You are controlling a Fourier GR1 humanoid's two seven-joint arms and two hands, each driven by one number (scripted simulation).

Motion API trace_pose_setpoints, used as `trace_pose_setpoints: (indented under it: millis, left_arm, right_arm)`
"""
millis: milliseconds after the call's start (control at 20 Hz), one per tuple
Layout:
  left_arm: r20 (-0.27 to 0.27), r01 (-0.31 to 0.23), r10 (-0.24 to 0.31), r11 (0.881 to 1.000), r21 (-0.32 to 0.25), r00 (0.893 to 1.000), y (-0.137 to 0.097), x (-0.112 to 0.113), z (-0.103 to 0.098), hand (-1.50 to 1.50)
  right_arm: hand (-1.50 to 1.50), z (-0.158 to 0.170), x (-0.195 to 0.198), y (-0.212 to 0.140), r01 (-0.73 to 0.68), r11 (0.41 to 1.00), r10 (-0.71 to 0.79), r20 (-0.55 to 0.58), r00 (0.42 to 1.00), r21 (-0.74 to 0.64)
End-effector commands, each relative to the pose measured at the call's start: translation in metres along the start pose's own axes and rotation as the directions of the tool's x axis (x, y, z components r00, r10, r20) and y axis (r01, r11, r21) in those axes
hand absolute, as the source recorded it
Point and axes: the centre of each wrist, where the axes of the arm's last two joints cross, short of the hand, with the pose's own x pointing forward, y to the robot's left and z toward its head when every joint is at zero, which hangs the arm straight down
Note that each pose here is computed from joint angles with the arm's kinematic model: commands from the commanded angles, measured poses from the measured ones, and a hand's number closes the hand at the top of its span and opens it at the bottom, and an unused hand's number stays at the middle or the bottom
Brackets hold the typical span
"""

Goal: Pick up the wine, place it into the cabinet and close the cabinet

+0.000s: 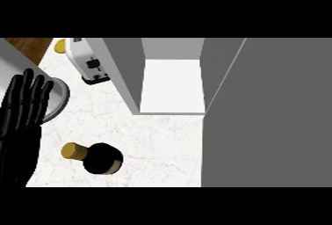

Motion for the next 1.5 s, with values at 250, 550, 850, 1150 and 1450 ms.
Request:
trace_pose_setpoints:
  millis: [250,550,850,1150,1450]
  left_arm:
    - [0.117,-0.233,0.363,0.781,-0.579,0.924,-0.028,0.023,0.014,-1.50]
    - [-0.258,-0.563,0.531,0.562,-0.606,0.807,-0.031,0.036,0.060,-1.50]
    - [-0.242,-0.543,0.523,0.558,-0.627,0.817,-0.010,0.073,0.077,-1.50]
    - [-0.232,-0.535,0.519,0.568,-0.626,0.823,-0.013,0.090,0.085,-1.50]
    - [-0.254,-0.562,0.534,0.559,-0.609,0.806,-0.014,0.098,0.087,-1.50]
  right_arm:
    - [-1.50,0.021,0.010,0.002,-0.027,0.997,0.031,-0.056,0.998,0.067]
    - [-1.50,0.034,0.035,0.016,0.148,0.958,-0.116,-0.143,0.983,0.246]
    - [-1.50,0.030,0.057,0.003,0.157,0.957,-0.127,-0.136,0.983,0.245]
    - [-1.50,0.031,0.082,0.014,0.176,0.956,-0.145,-0.144,0.979,0.233]
    - [-1.50,0.030,0.090,0.024,0.175,0.955,-0.143,-0.146,0.979,0.238]
